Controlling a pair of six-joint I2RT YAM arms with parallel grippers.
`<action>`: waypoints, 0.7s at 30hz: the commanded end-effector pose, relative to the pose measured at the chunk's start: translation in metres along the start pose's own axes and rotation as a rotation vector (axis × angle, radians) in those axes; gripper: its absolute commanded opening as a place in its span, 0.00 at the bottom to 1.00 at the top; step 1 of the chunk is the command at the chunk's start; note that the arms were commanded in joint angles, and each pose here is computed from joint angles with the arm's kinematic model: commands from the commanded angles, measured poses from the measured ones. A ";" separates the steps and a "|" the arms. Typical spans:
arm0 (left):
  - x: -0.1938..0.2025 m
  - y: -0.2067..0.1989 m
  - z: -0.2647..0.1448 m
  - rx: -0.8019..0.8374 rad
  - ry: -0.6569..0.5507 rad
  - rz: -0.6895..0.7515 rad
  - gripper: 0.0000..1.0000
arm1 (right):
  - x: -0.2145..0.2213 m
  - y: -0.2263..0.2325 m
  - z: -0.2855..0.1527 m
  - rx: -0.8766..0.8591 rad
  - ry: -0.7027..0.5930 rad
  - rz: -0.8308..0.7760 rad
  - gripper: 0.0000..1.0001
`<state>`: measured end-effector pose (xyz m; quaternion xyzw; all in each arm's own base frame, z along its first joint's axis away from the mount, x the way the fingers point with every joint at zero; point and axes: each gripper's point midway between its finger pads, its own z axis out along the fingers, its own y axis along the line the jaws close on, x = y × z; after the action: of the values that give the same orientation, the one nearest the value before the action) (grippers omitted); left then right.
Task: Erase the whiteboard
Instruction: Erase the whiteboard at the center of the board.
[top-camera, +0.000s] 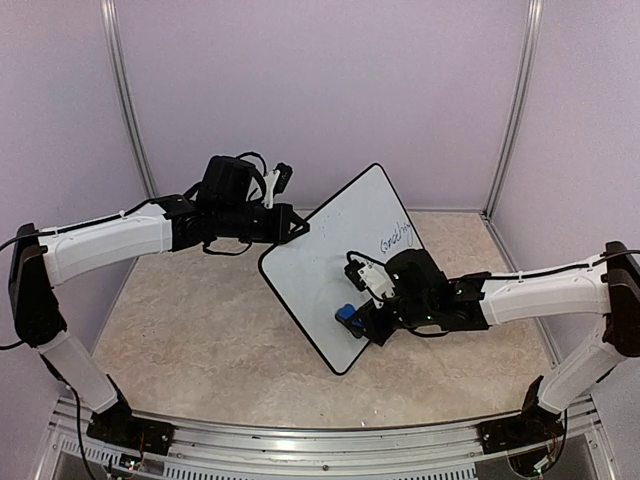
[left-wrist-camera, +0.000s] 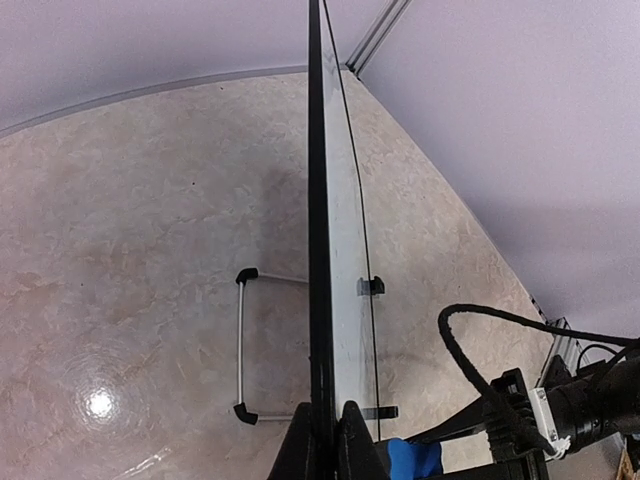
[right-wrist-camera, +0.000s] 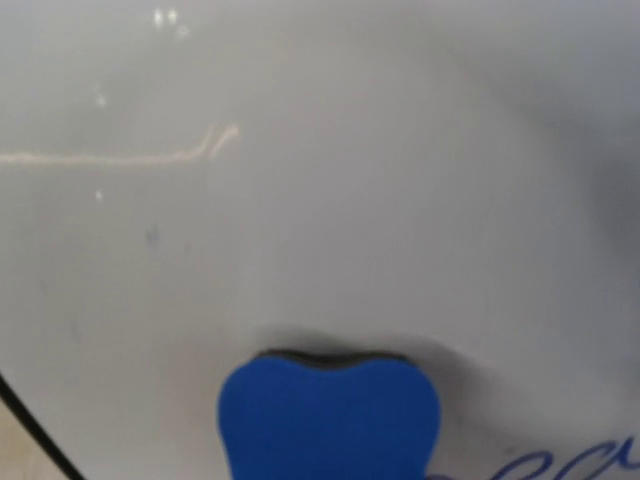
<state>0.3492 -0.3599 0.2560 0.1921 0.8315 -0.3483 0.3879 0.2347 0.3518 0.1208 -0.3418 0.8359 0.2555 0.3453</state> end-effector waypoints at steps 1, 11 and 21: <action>-0.013 -0.017 -0.003 0.038 -0.054 0.089 0.00 | 0.040 -0.002 0.001 0.012 0.123 0.012 0.29; -0.013 -0.018 -0.003 0.043 -0.052 0.088 0.00 | 0.004 -0.003 -0.014 0.049 0.036 -0.018 0.29; -0.014 -0.020 -0.005 0.044 -0.057 0.092 0.00 | -0.078 -0.037 -0.048 0.180 -0.187 -0.028 0.31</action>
<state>0.3466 -0.3642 0.2591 0.1980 0.8261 -0.3562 0.3891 0.2550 0.3388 0.1690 -0.3261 0.8271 0.2240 0.3993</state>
